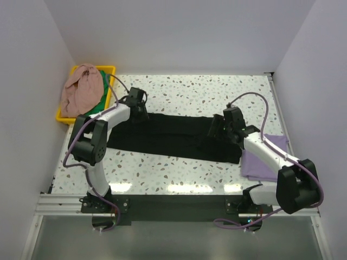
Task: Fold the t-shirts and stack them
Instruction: Fold the tshirt
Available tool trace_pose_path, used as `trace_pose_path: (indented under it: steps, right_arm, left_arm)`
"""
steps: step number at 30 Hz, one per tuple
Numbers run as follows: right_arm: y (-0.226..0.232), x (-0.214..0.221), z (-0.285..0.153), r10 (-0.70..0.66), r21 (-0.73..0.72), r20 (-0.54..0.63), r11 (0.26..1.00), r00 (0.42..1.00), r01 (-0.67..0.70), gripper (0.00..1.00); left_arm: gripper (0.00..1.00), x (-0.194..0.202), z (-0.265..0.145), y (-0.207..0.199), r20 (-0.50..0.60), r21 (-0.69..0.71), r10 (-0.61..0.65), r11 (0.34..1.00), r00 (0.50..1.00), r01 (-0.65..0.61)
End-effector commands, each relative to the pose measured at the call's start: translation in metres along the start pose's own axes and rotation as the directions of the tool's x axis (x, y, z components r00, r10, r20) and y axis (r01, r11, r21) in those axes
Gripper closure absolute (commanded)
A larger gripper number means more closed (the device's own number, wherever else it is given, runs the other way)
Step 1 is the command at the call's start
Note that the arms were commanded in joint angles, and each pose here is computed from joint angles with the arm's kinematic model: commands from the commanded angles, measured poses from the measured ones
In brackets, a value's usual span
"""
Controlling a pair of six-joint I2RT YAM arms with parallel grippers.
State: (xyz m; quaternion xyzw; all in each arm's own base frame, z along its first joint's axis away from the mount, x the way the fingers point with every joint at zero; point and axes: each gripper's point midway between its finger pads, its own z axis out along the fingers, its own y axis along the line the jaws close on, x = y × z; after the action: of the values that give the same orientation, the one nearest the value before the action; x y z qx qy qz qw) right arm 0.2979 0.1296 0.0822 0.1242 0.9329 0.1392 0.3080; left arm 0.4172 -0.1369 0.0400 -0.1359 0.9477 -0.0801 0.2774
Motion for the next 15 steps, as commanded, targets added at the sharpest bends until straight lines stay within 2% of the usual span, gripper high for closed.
trace_pose_path:
  steps: [1,5,11,15]
  right_arm:
    - [-0.011,-0.019,0.004,0.036,0.072,0.029,0.997,0.999,-0.038,0.25]
    - [-0.025,-0.019,0.026,0.075,0.105,-0.008,0.992,0.997,-0.074,0.26]
    - [-0.04,-0.017,0.064,0.107,0.156,-0.073,0.983,0.992,-0.095,0.27]
    - [-0.04,-0.037,0.087,0.079,0.191,-0.094,0.98,0.992,-0.06,0.27]
  left_arm:
    - [0.6,-0.004,0.002,0.021,-0.008,-0.107,0.079,0.991,0.997,-0.079]
    - [0.61,0.009,0.009,0.036,-0.059,-0.168,0.107,0.979,0.992,-0.116]
    - [0.62,0.04,0.011,0.042,-0.139,-0.146,0.084,0.984,0.987,-0.105]
    - [0.64,0.063,-0.001,0.043,-0.169,-0.101,0.048,0.993,0.984,-0.066]
